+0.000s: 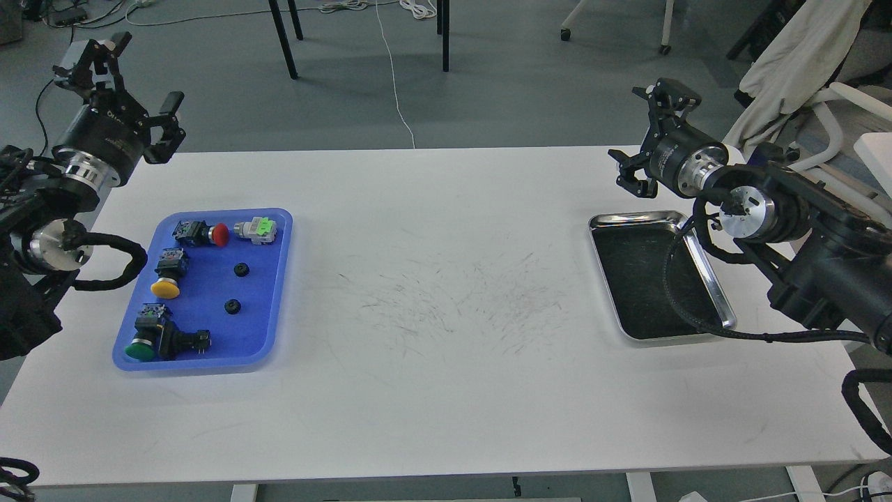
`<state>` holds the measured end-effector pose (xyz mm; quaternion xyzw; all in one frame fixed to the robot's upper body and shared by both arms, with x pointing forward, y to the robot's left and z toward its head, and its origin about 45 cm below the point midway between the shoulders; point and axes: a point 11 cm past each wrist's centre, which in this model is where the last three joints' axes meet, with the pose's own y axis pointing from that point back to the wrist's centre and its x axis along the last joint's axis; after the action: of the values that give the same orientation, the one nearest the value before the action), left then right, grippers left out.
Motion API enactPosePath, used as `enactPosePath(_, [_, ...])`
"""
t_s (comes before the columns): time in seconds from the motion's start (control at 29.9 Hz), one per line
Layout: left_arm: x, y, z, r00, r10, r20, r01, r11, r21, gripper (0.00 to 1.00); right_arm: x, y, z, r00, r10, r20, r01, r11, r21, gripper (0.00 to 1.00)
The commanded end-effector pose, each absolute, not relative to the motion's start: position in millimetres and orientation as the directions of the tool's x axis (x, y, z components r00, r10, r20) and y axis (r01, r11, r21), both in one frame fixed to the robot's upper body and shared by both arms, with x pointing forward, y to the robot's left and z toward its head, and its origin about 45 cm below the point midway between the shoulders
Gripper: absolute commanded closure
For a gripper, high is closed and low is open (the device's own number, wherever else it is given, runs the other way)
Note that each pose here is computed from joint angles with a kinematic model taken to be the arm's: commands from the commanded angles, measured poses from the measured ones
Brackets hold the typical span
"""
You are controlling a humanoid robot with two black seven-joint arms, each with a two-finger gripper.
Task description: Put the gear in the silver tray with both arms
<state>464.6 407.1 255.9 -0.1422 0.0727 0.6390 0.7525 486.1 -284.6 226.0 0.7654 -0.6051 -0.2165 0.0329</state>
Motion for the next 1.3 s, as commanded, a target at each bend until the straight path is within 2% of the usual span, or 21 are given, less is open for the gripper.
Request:
enactPosePath(0.0, [463, 409, 255, 0.173, 0.944, -0.280, -0.983, 0.146, -0.114, 0.01, 486, -284, 226, 0.175, -0.940, -0.292, -0.912, -0.267, 0.312, 0.02])
enactPosePath(0.17, [461, 408, 258, 0.227, 0.942, -0.247, -0.972, 0.204, -0.113, 0.01, 486, -283, 226, 0.176, -0.940, -0.293, -0.911, -0.268, 0.312, 0.02])
enactPosePath(0.4, [456, 436, 252, 0.158, 0.968, -0.195, -0.986, 0.145, -0.076, 0.01, 486, -284, 226, 0.175, -0.940, -0.292, -0.912, -0.267, 0.312, 0.02])
enactPosePath(0.5, [456, 428, 245, 0.164, 0.965, -0.205, -0.986, 0.154, -0.066, 0.01, 486, -283, 226, 0.176, -0.940, -0.293, -0.911, -0.269, 0.314, 0.02])
enactPosePath(0.6, [456, 413, 236, 0.205, 0.959, -0.198, -0.979, 0.201, -0.042, 0.01, 484, -284, 223, 0.174, -0.941, -0.289, -0.908, -0.267, 0.322, 0.01])
enactPosePath(0.77, [448, 405, 214, 0.267, 0.959, -0.099, -0.958, 0.275, 0.083, 0.01, 479, -281, 210, 0.194, -0.949, -0.248, -0.888, -0.277, 0.366, 0.01])
enactPosePath(1.27, [452, 402, 220, 0.270, 0.957, -0.109, -0.959, 0.278, 0.064, 0.01, 479, -280, 210, 0.187, -0.952, -0.243, -0.890, -0.269, 0.369, 0.01])
